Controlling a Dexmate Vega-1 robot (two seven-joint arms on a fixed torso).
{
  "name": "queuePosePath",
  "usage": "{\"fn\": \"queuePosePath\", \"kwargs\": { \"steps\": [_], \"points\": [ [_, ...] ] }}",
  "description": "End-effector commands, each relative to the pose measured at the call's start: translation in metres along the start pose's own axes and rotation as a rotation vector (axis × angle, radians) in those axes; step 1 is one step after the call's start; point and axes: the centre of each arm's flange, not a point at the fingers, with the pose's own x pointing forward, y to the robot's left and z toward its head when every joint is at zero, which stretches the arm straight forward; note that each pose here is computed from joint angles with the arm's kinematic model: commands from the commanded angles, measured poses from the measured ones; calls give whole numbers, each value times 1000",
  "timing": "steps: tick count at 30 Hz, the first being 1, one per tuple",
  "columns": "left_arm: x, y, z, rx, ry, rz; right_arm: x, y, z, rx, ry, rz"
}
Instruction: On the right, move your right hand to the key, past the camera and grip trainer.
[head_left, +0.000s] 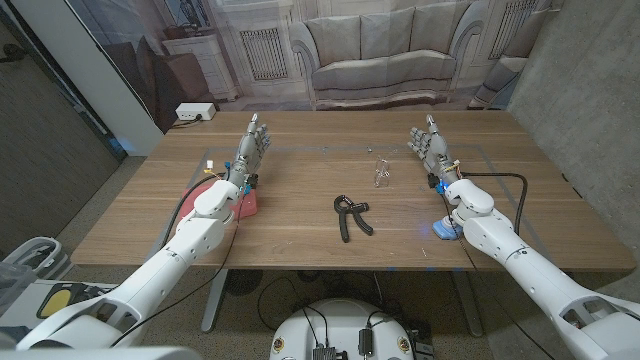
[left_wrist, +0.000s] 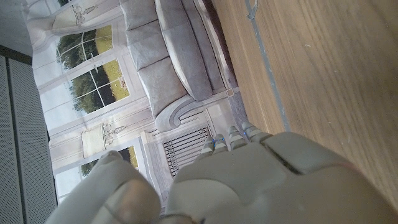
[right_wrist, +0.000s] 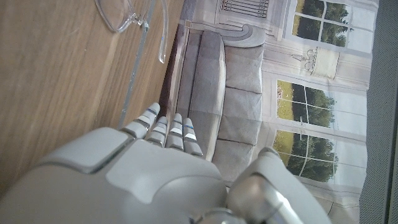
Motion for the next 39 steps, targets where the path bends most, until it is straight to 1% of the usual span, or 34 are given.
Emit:
{"fn": "queuePosePath", "kwargs": {
  "steps": [1,11,15,19,26,30,34,39],
  "points": [
    [-1,-1,2,15,12,5,1,5,-5,20,5,1],
    [-1,1,3,10,17,-14,-2,15,-2,22,-14,13],
    [-2,2,6,21,20,-22,-3,16,-1,26,-24,22],
    [-3,3,11,34,15,-20,-3,17,4,15,-33,32],
    [-4,4,19,38,-8,-21,-3,17,11,6,-49,35],
    [-6,4,19,37,-2,-5,-2,17,14,8,-55,37],
    [-7,5,18,45,6,-8,-1,16,15,3,-66,42],
    [-4,5,19,24,-11,-25,0,15,16,2,-72,41]
  ]
}}
